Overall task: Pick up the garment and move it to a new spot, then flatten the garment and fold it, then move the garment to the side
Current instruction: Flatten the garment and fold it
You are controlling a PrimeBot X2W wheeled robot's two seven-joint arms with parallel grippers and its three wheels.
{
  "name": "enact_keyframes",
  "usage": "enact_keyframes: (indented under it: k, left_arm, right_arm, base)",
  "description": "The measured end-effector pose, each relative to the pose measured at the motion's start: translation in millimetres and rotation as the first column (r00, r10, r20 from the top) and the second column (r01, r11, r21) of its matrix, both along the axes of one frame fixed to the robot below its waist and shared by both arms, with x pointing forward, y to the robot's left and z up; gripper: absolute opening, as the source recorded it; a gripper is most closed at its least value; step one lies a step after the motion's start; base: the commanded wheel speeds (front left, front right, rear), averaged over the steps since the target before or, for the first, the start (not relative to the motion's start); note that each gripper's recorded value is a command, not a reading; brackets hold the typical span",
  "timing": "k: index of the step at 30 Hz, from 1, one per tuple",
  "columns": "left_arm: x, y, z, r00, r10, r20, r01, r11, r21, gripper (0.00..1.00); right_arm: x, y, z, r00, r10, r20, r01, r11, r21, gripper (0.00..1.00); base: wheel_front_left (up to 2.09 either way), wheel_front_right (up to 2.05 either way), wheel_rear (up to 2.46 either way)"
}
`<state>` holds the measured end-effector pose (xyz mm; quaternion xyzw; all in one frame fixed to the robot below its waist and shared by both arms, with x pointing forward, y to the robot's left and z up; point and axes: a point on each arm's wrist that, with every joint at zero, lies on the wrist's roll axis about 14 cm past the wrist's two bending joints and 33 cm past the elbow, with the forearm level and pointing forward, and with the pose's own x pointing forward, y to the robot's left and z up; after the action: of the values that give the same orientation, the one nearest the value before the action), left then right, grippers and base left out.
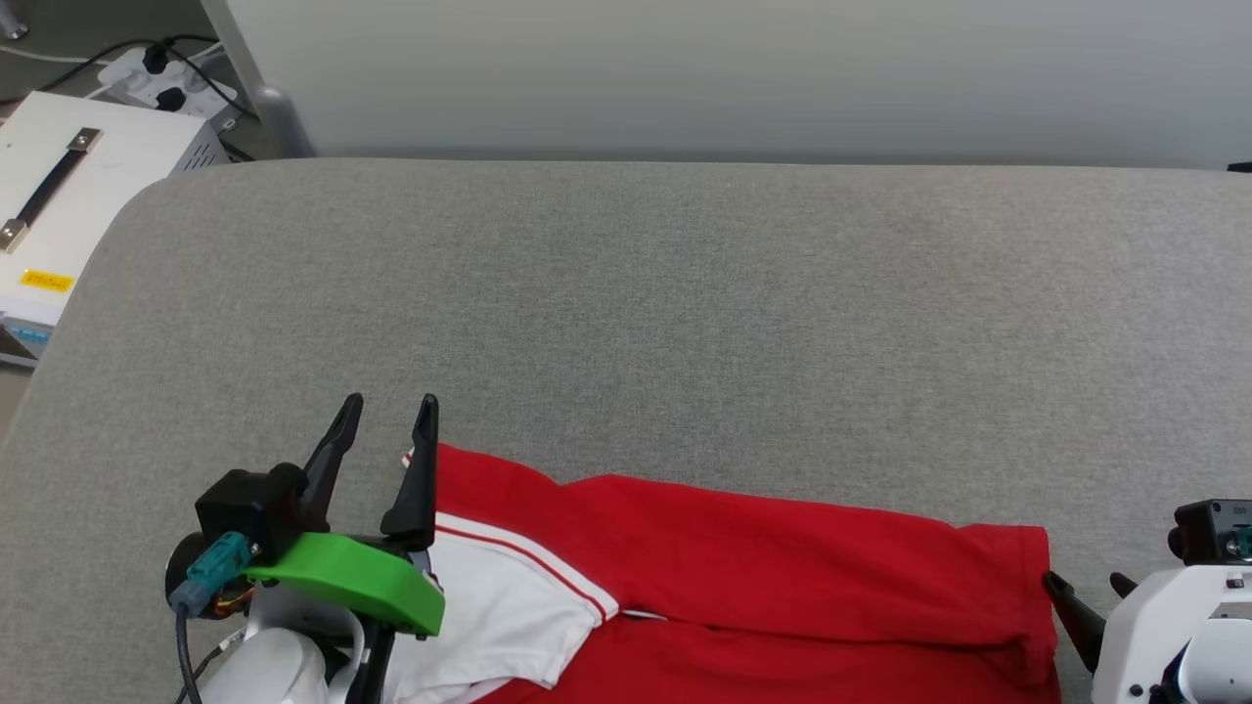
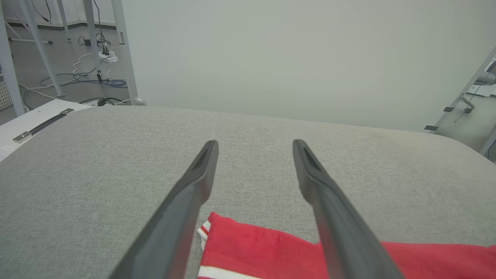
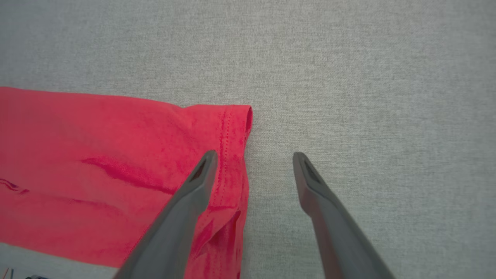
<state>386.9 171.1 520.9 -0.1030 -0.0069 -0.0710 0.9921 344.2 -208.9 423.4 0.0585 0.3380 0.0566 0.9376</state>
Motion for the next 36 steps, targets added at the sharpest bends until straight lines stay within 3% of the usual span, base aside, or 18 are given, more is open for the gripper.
enact_keyframes:
  k: [7,13,14,15,16,17,28,36]
  left_arm:
    - [4.0,-5.5,3.8,0.999,0.024,0.044,-0.025,1.0,0.016,1.0]
    - [6.1,-3.4,-8.5,0.999,0.045,0.019,-0.046,0.999,0.012,1.0]
    - [5.4,-2.8,-10.6,0.999,0.046,0.014,-0.046,0.999,0.013,1.0]
    - [4.5,-1.4,-12.3,0.999,0.049,0.01,-0.049,0.999,0.014,1.0]
    - [4.0,0.2,-13.1,0.999,0.052,0.009,-0.053,0.998,0.018,1.0]
    - [3.6,2.4,-13.2,0.998,0.057,0.01,-0.058,0.998,0.024,1.0]
    - [-5.4,10.9,-1.2,0.996,0.065,0.053,-0.068,0.996,0.057,1.0]
    - [-14.4,4.0,6.8,0.996,0.047,0.076,-0.052,0.997,0.058,1.0]
  right_arm:
    - [-1.3,16.0,-33.8,0.991,0.045,-0.129,-0.042,0.999,0.027,1.0]
    - [-17.2,31.8,-67.3,0.951,0.09,-0.296,-0.073,0.995,0.068,1.0]
    - [-17.9,34.0,-69.2,0.944,0.098,-0.316,-0.077,0.994,0.077,0.78]
    - [-17.8,35.7,-70.0,0.938,0.104,-0.332,-0.079,0.993,0.087,0.39]
    - [-17.9,36.6,-70.0,0.934,0.106,-0.341,-0.079,0.992,0.094,0.07]
    - [-17.9,36.8,-69.5,0.932,0.107,-0.346,-0.077,0.992,0.099,0.0]
    - [-9.7,38.9,-41.0,0.959,0.113,-0.259,-0.086,0.99,0.113,0.0]
    - [-0.5,-17.0,-11.0,0.982,-0.006,-0.191,0.013,0.999,0.034,0.0]
  base:
    - [0.0,0.0,0.0]
    - [0.0,0.0,0.0]
    - [0.0,0.0,0.0]
    - [0.0,0.0,0.0]
    - [0.0,0.0,0.0]
    - [0.0,0.0,0.0]
    - [0.0,0.0,0.0]
    - [0.0,0.0,0.0]
